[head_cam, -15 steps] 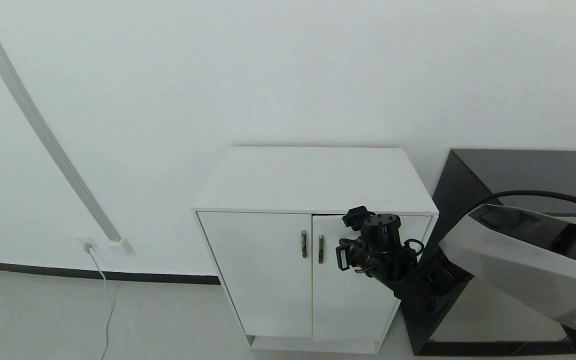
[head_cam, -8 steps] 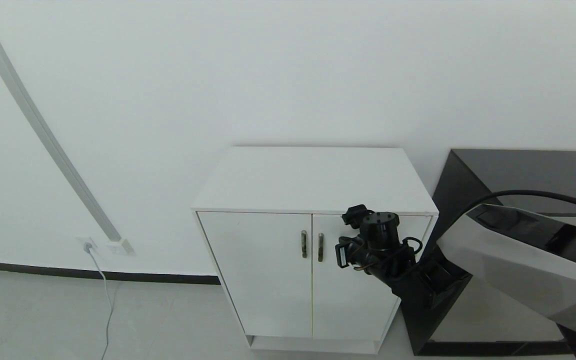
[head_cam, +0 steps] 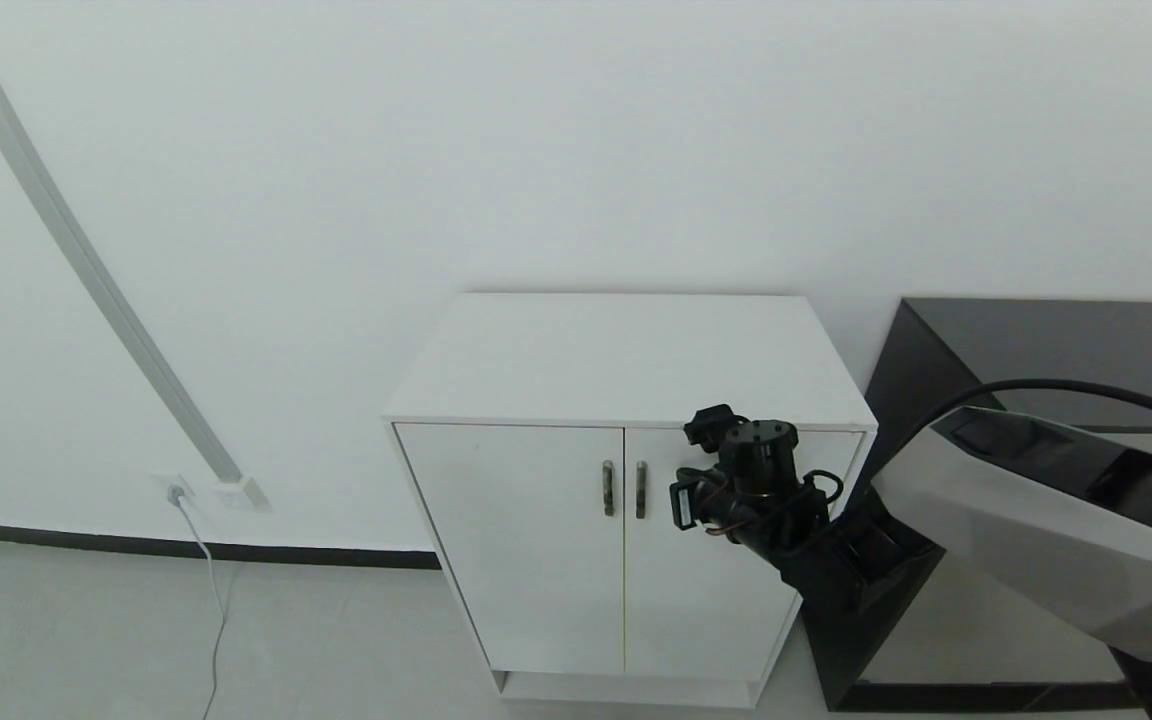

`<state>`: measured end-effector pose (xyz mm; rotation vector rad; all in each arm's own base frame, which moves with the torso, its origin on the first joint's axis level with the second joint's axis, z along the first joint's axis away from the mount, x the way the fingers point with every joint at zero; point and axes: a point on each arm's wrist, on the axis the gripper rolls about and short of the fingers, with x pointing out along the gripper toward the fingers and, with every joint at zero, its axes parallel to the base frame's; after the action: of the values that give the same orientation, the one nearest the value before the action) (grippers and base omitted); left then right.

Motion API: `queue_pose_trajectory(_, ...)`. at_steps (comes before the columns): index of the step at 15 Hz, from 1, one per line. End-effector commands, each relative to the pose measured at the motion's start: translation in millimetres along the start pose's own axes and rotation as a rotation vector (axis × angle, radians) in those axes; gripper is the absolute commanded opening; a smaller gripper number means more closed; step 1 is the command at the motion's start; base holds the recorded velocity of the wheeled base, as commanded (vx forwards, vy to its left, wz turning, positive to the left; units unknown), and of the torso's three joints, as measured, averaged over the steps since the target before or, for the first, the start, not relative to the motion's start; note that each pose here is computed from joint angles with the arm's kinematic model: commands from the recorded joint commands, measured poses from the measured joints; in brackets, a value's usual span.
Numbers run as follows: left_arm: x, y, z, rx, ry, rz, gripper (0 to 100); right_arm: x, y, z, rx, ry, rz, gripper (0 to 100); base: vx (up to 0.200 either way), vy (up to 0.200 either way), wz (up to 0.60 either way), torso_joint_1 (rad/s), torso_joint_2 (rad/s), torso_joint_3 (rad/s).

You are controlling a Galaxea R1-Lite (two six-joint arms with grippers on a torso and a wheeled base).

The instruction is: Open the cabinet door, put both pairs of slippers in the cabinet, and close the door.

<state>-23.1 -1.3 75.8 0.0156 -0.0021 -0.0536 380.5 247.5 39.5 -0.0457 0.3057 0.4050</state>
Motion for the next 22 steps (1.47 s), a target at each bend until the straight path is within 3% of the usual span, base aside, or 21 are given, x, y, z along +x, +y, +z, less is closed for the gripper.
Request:
queue_pose_trajectory(1, 0, 0.0, 0.0, 0.0, 0.002, 0.0, 0, 2, -1, -2, 0.0, 0.002, -0.002, 0, 0.0, 0.0, 0.0, 0.0, 0.0, 0.0)
queue_pose_trajectory(9, 0, 0.0, 0.0, 0.0, 0.002, 0.0, 0, 0, -4, -1, 0.003, -0.003, -0.007, 0, 0.0, 0.0, 0.0, 0.0, 0.0, 0.0)
queue_pose_trajectory(14, 0, 0.0, 0.0, 0.0, 0.002, 0.0, 0, -45, -10, 18, 0.011, -0.041, -0.008, 0, 0.0, 0.0, 0.0, 0.0, 0.0, 0.0)
queue_pose_trajectory(19, 0, 0.0, 0.0, 0.0, 0.002, 0.0, 0, -100, -48, 25, 0.037, -0.056, -0.087, 0, 0.0, 0.0, 0.0, 0.0, 0.0, 0.0)
queue_pose_trajectory(22, 0, 0.0, 0.0, 0.0, 0.002, 0.0, 0, -132, -83, 13, 0.063, -0.048, -0.183, 0, 0.0, 0.0, 0.0, 0.0, 0.0, 0.0)
